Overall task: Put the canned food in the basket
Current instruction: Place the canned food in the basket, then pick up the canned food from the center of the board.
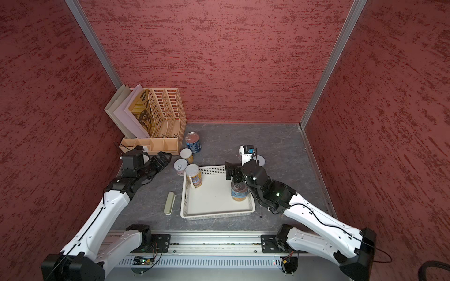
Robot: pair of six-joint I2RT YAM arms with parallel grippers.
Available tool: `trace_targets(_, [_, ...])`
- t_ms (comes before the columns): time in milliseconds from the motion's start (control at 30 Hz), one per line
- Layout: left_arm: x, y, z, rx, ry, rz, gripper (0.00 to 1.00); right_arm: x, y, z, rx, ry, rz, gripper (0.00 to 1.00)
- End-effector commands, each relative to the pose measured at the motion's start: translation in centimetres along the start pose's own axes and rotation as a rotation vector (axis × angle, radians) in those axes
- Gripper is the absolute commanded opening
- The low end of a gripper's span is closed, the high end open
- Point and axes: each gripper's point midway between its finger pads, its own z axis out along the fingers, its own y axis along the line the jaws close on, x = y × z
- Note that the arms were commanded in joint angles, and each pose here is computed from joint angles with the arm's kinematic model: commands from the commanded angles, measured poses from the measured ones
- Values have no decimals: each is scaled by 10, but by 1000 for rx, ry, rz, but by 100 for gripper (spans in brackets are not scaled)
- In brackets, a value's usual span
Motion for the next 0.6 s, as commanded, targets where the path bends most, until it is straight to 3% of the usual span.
trace_targets(0, [-16,-25,7,35,-29,44,100,3,-2,-9,-38,-15,33,98])
trace_targets(333, [-22,-92,62,-8,39,135,100,3,-7,-19,-50,-35,49,98])
trace_targets(567, [-55,-117,87,-52,12,201,100,6,-12,-16,-26,-37,43,99])
